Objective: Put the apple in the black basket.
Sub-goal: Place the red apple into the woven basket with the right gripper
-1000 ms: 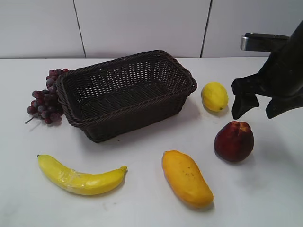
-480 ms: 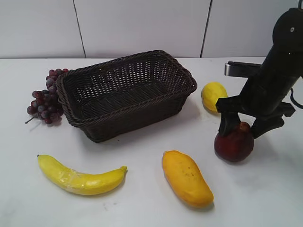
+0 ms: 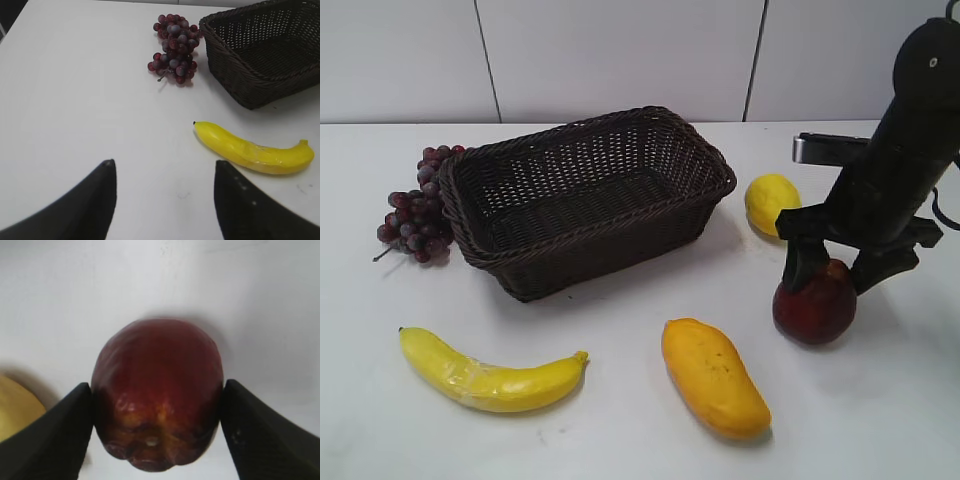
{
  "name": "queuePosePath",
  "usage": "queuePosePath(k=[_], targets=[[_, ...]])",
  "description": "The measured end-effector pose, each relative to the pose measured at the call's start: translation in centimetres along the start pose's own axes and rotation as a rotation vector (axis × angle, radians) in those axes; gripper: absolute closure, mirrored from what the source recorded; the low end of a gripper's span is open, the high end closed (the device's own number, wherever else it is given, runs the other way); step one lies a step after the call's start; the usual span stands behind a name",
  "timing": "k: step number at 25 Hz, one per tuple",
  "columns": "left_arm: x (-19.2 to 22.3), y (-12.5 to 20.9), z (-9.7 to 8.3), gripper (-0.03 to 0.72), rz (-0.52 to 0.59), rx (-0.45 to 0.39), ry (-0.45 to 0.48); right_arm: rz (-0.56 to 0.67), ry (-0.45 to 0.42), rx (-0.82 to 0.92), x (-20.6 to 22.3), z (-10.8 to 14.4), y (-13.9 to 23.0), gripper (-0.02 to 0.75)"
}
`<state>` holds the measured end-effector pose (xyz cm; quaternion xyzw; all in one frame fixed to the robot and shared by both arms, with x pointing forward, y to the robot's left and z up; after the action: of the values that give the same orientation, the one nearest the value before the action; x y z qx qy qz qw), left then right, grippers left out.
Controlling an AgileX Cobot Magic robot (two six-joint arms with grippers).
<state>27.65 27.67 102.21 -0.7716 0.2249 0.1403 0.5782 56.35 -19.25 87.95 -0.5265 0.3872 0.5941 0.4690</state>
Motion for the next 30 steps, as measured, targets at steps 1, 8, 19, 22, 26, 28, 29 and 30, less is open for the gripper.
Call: queuePosePath(k=[1,8,19,22,26,28,29,30], targets=[[0.0,0.0,0.0,0.226,0.0,0.0,0.0,0.02,-0.002,-0.006,-0.1,0.0,0.2,0.174],[0.0,0.0,0.0,0.226,0.0,0.0,0.0,0.07,0.032,-0.146,-5.2,1.2,-1.2,0.175],[0.0,0.0,0.0,0.226,0.0,0.0,0.0,-0.368,0.084,-0.409,-15.8,10.8,-10.5,0.175],[0.0,0.0,0.0,0.226,0.0,0.0,0.0,-0.386,0.065,-0.442,-14.6,12.8,-12.4,0.175],[0.0,0.0,0.0,0.226,0.0,0.0,0.0,-0.39,0.051,-0.475,-12.4,14.9,-14.4,0.175],[0.0,0.0,0.0,0.226,0.0,0.0,0.0,-0.371,0.049,-0.486,-10.5,15.5,-15.2,0.175],[0.0,0.0,0.0,0.226,0.0,0.0,0.0,-0.362,0.048,-0.49,-9.6,15.8,-15.5,0.175],[0.0,0.0,0.0,0.226,0.0,0.0,0.0,-0.355,0.048,-0.496,-8.9,16.1,-15.7,0.175]])
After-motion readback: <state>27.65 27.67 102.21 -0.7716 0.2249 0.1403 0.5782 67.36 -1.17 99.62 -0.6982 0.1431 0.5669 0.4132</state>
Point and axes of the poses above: a point on each arm's last joint axis where the gripper is mounted, x pointing out along that axis toward the gripper, z along the wrist's bending axis when the last joint is at zero, y = z × x, the point moved 5 cm from there along x, pointing out along that axis toward the gripper, and after that the axes turned 12 degrees about -x, right-handed, at the moved point
